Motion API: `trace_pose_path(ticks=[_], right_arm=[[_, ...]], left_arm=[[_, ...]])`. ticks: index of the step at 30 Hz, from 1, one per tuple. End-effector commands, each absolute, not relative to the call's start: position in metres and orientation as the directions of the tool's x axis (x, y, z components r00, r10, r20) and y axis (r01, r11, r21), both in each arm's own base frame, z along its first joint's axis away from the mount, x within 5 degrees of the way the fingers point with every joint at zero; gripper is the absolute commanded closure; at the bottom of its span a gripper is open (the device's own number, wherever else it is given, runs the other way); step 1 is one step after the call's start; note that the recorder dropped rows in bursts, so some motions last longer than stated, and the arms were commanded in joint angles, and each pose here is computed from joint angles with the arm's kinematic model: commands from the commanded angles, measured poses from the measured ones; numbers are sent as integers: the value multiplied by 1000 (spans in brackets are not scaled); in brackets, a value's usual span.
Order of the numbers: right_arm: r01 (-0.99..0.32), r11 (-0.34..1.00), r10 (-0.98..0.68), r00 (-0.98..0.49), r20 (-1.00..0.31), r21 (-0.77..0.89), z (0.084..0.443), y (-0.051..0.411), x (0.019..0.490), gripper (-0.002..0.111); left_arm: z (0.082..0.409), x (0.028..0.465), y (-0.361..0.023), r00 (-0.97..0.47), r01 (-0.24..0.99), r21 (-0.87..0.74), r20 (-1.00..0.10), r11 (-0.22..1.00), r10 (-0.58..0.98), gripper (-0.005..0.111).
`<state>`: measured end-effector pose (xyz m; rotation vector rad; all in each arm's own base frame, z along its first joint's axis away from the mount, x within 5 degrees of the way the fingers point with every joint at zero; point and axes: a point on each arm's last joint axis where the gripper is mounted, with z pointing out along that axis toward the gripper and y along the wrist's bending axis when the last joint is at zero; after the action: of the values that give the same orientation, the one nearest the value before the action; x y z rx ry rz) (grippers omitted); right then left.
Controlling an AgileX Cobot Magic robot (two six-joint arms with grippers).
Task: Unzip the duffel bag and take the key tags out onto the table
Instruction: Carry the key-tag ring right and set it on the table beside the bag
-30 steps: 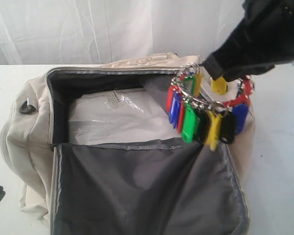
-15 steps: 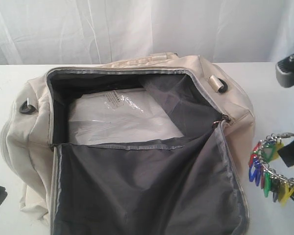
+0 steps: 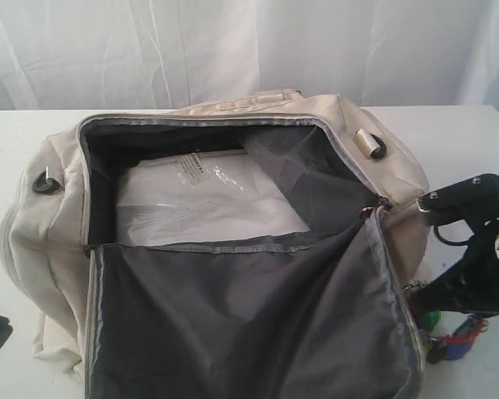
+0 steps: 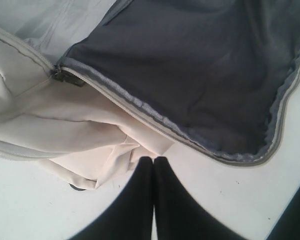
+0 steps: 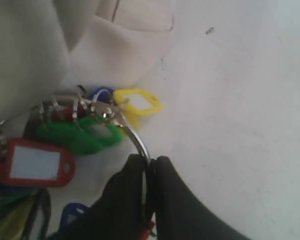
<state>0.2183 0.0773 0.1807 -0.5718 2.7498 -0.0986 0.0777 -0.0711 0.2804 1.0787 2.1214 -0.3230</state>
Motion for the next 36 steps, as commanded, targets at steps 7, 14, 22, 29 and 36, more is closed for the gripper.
trace_pose_path(ticks=[7, 14, 22, 29, 36], right_arm=[[-373, 924, -382, -880, -283, -86, 151, 101, 269, 108], [-368, 924, -381, -909, -169, -103, 149, 96, 260, 108], [-341, 937, -349, -929, -124, -82, 150, 95, 255, 107], [-335, 940, -342, -920, -193, -71, 160, 97, 256, 83], [-332, 941, -336, -895, -293, -62, 178, 98, 257, 77]], left_arm=[[280, 77, -71, -391, 779, 83, -712, 622, 584, 107], [280, 76, -71, -392, 779, 82, -709, 621, 586, 107], [280, 76, -71, -393, 780, 81, -708, 621, 587, 107], [280, 76, -71, -394, 780, 81, -706, 620, 588, 107], [280, 76, -71, -394, 780, 81, -706, 620, 588, 107]])
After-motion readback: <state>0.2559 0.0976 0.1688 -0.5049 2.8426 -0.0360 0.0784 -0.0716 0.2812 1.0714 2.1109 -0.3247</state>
